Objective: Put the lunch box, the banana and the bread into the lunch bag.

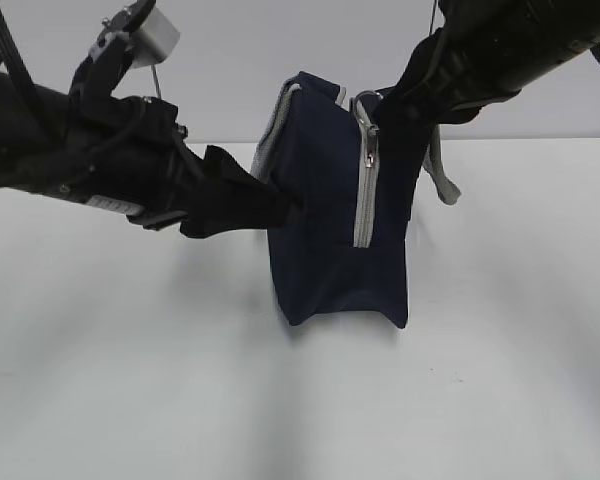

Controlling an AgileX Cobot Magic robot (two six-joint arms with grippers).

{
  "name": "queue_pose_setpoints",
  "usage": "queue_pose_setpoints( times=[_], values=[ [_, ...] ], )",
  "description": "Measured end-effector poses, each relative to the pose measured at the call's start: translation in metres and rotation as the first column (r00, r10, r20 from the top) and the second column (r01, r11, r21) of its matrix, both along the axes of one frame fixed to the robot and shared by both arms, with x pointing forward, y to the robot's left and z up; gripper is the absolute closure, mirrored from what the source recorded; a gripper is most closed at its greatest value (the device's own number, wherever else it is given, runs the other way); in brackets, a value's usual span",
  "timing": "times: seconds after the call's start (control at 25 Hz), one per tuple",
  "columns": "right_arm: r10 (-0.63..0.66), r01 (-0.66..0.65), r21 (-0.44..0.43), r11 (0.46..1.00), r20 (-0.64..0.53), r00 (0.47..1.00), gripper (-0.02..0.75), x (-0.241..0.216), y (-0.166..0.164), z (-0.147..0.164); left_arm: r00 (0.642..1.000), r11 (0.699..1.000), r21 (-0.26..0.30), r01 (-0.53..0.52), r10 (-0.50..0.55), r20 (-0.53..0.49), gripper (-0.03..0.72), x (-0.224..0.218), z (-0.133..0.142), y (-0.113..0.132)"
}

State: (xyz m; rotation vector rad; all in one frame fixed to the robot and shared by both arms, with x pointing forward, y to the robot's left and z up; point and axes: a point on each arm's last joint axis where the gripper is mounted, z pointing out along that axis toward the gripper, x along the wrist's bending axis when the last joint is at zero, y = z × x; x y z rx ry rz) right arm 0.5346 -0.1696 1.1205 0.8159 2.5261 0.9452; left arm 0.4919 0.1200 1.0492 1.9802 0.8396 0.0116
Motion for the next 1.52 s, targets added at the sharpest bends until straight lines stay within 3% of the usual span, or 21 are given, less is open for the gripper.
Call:
queue_pose_setpoints(
  times=[0.24, 0.44, 0.88, 1.52],
  values=[
    [0.003, -0.003, -0.002, 1.000, -0.007, 1.000, 0.754, -0.001, 0.000, 0.000, 0.989, 0.995, -0.096, 0.022, -0.008, 0.148, 0.241, -0.003, -0.010, -0.001],
    [0.009, -0.010, -0.006, 1.000, -0.020, 1.000, 0.754, -0.002, 0.000, -0.001, 0.983, 0.986, -0.164, 0.026, 0.005, 0.185, 0.241, 0.005, -0.014, -0.007],
    [0.016, -0.016, -0.009, 1.000, -0.053, 0.998, 0.754, -0.004, 0.000, -0.003, 0.988, 0.986, -0.133, 0.099, -0.082, 0.128, 0.241, 0.013, -0.049, -0.017],
    [0.014, -0.015, -0.012, 1.000, -0.075, 0.997, 0.754, -0.003, 0.001, -0.006, 0.980, 0.976, -0.167, 0.140, -0.113, 0.165, 0.243, 0.023, -0.040, -0.026]
  ],
)
